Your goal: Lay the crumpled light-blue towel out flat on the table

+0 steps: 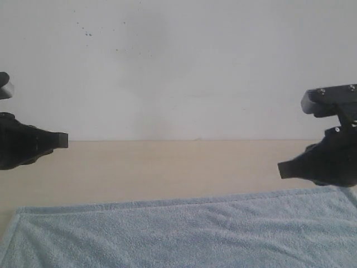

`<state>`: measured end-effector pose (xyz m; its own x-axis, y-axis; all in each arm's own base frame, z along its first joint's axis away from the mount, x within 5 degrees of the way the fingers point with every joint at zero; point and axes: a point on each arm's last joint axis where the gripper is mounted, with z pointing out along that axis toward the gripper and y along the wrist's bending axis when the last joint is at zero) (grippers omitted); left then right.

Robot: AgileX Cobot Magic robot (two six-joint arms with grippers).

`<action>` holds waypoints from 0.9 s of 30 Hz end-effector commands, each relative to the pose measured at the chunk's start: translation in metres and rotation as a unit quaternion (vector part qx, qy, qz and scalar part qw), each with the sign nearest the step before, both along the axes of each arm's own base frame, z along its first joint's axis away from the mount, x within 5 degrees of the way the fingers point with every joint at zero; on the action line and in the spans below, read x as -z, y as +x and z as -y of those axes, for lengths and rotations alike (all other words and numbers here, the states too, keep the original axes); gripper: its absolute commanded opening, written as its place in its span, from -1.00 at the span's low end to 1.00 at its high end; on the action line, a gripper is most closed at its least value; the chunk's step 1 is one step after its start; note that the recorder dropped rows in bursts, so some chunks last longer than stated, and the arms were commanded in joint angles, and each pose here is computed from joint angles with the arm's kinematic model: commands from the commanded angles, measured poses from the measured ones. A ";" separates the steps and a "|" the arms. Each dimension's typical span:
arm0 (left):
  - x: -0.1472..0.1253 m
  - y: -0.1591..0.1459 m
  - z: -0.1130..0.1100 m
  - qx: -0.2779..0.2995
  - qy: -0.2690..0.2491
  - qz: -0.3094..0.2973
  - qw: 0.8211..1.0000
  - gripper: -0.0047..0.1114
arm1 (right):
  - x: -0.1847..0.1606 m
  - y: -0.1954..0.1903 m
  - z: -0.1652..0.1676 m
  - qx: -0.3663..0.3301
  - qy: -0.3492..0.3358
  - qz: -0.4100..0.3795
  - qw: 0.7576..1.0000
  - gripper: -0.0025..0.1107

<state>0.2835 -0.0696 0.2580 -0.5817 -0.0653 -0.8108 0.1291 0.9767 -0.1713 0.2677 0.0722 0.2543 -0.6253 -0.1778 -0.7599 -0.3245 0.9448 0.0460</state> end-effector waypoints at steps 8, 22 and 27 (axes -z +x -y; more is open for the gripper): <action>-0.034 -0.106 -0.012 0.007 -0.080 0.012 0.997 -0.85 | 0.007 -0.079 0.024 0.061 0.050 0.073 0.994 -0.80; -0.070 -0.252 -0.043 0.076 -0.147 0.165 0.972 -0.85 | -0.036 -0.156 0.035 0.055 0.165 0.173 0.970 -0.80; -0.059 -0.281 -0.049 0.096 -0.120 0.165 0.974 -0.85 | -0.034 -0.172 0.033 0.031 0.170 0.143 0.975 -0.80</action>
<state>0.0132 -0.0225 0.3253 -0.2905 -0.2427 -0.9256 0.3821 0.8574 -0.3448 0.1034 0.0380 0.2908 -0.3409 0.1542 -0.9274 -0.2934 0.9197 0.2608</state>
